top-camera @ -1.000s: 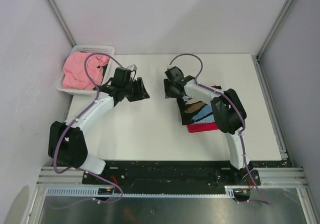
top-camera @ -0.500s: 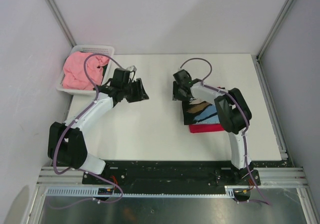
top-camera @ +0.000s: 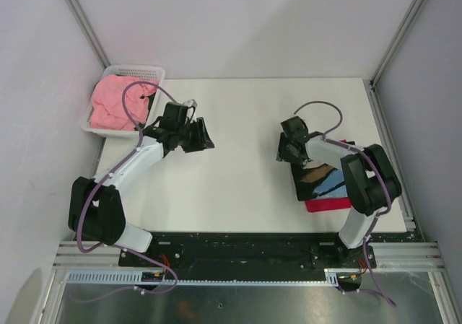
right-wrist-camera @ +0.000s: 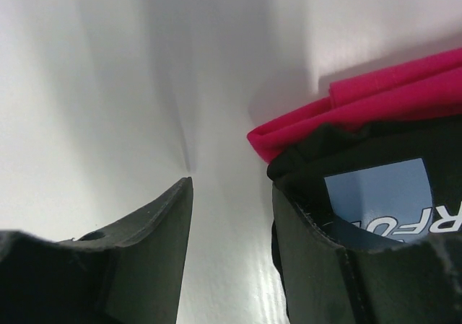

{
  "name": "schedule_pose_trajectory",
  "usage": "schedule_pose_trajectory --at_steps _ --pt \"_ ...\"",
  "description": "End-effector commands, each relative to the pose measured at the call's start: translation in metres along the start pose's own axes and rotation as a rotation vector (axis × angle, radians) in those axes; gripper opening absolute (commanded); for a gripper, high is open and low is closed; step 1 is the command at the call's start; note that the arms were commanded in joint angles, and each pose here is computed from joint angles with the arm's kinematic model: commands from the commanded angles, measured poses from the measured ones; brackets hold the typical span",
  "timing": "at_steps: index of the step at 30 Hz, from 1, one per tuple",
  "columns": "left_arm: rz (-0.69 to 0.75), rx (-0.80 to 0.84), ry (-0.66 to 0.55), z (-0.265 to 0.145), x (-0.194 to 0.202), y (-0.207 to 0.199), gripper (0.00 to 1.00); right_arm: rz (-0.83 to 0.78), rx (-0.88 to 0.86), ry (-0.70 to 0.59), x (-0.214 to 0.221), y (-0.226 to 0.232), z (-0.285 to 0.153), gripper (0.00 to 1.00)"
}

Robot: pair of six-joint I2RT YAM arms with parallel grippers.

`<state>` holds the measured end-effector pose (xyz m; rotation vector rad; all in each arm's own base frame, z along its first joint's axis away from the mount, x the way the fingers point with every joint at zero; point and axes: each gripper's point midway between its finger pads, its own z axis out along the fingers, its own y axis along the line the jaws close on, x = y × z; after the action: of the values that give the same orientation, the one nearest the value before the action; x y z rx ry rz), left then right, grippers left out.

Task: Fold and stack the t-shirts
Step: Put the neatly folded tshirt into the corner of the board with both arms

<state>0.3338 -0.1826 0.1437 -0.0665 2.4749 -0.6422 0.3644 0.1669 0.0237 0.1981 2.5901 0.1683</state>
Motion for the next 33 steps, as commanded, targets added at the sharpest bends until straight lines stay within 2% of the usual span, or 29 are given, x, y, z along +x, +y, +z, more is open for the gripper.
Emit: schedule_pose_trajectory --at_steps 1,5,10,14,19,21,23,24,27,30,33 --pt "0.015 0.035 -0.033 -0.013 -0.004 -0.006 0.49 0.046 0.061 0.055 0.026 -0.046 -0.015 0.53" --pt "0.015 0.028 -0.031 -0.013 0.0 -0.003 0.49 0.09 0.07 0.061 0.041 -0.07 -0.027 0.53" --pt "0.013 0.026 -0.031 -0.014 0.002 -0.002 0.49 0.127 0.051 0.029 0.031 -0.079 -0.037 0.54" --pt "0.022 0.015 -0.047 -0.018 0.002 0.0 0.5 0.128 -0.021 -0.014 0.008 -0.061 -0.047 0.54" --pt "0.046 -0.011 -0.093 -0.029 -0.001 0.006 0.55 0.066 -0.11 -0.075 -0.029 -0.011 -0.07 0.58" --pt "0.062 -0.022 -0.117 -0.035 -0.003 0.008 0.64 0.046 -0.152 -0.107 -0.041 0.012 -0.085 0.61" --pt "0.085 -0.021 -0.137 -0.042 -0.002 0.009 0.87 0.038 -0.212 -0.143 -0.051 0.036 -0.103 0.65" --pt "0.098 -0.02 -0.143 -0.046 -0.001 0.009 0.93 0.04 -0.246 -0.156 -0.053 0.046 -0.112 0.67" --pt "0.133 -0.028 -0.174 -0.06 0.001 0.011 0.99 0.067 -0.323 -0.195 -0.059 0.064 -0.138 0.73" --pt "0.147 -0.049 -0.225 -0.074 0.0 0.015 0.99 0.075 -0.359 -0.216 -0.06 0.071 -0.156 0.8" --pt "0.153 -0.062 -0.26 -0.085 0.002 0.019 0.99 0.077 -0.368 -0.23 -0.058 0.071 -0.17 0.83"
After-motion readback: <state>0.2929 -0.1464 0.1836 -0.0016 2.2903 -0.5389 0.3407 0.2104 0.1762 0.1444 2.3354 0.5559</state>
